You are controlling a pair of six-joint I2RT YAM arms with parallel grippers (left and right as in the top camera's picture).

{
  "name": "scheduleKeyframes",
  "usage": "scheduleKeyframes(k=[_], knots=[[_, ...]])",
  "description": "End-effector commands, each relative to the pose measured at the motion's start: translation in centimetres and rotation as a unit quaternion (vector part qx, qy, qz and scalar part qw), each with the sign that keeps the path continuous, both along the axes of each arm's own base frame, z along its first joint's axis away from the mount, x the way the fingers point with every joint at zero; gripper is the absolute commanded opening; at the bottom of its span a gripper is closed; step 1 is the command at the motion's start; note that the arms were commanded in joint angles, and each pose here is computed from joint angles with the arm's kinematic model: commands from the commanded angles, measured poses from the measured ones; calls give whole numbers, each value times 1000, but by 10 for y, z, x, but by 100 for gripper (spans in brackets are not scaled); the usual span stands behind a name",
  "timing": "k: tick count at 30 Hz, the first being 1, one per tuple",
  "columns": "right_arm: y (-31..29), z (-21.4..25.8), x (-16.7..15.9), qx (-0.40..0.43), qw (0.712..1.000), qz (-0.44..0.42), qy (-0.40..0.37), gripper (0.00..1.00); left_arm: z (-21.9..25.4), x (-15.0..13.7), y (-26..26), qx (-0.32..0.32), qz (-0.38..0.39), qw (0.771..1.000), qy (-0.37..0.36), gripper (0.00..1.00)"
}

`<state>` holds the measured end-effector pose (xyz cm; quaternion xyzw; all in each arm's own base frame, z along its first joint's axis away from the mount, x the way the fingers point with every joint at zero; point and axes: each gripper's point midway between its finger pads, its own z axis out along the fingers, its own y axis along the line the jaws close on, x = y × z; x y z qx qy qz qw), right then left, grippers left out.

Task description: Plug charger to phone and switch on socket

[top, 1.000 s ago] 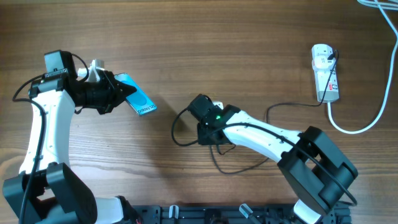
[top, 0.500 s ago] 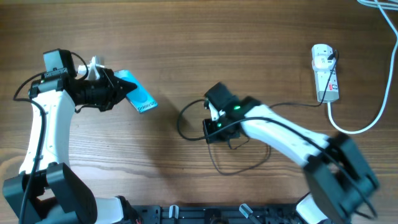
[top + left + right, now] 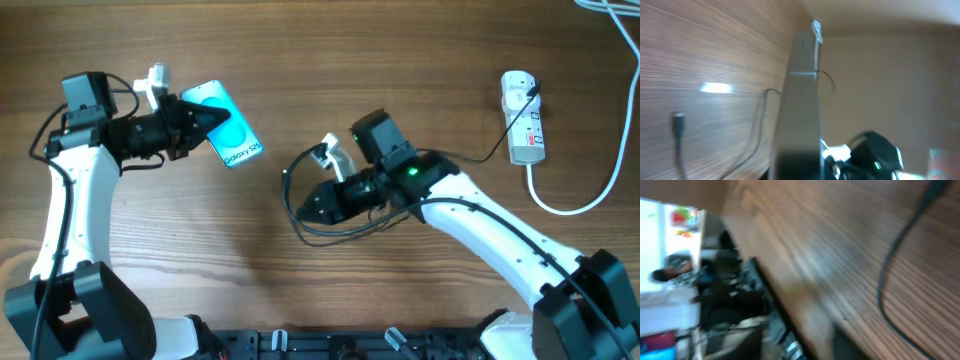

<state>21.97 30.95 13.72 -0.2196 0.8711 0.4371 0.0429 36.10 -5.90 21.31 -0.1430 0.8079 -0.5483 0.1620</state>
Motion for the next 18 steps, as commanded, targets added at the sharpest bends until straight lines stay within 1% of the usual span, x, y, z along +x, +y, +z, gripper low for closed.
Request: scheduleKeyframes(k=[1, 3, 4, 5, 6, 7, 8, 10, 13, 14, 15, 16, 17, 18], knots=[[3, -7, 17, -75, 994, -71, -41, 69, -1, 6, 37, 29, 64, 998, 8, 4], [7, 10, 33, -102, 987, -94, -83, 67, -3, 4, 61, 24, 98, 995, 21, 4], [6, 15, 45, -128, 980, -111, -106, 64, -4, 0, 73, 19, 116, 993, 33, 4], [7, 10, 55, -156, 972, -121, -126, 61, -8, -3, 81, 20, 130, 990, 49, 4], [10, 4, 58, -168, 970, -120, -131, 60, -11, -4, 83, 24, 135, 989, 57, 4], [15, -9, 59, -184, 967, -116, -134, 54, -16, -6, 86, 34, 142, 987, 68, 4], [20, -34, 56, -214, 962, -106, -131, 48, -22, -9, 88, 46, 148, 984, 84, 4], [32, -83, 41, -255, 958, -71, -113, 45, -29, -14, 89, 55, 152, 981, 106, 4], [44, -149, 29, -290, 952, -40, -92, 46, -30, -15, 89, 57, 153, 980, 110, 4], [43, -163, 26, -299, 950, -35, -86, 46, -30, -15, 89, 57, 153, 980, 111, 5], [39, -174, 23, -313, 946, -31, -78, 43, -30, -15, 89, 57, 153, 980, 111, 5], [32, -181, 20, -330, 941, -30, -71, 31, -30, -15, 89, 57, 153, 980, 111, 5], [15, -184, 12, -363, 930, -27, -53, 8, -30, -15, 89, 57, 153, 980, 111, 5], [3, -185, 3, -386, 922, -20, -35, 4, -30, -15, 89, 57, 153, 980, 111, 5]])
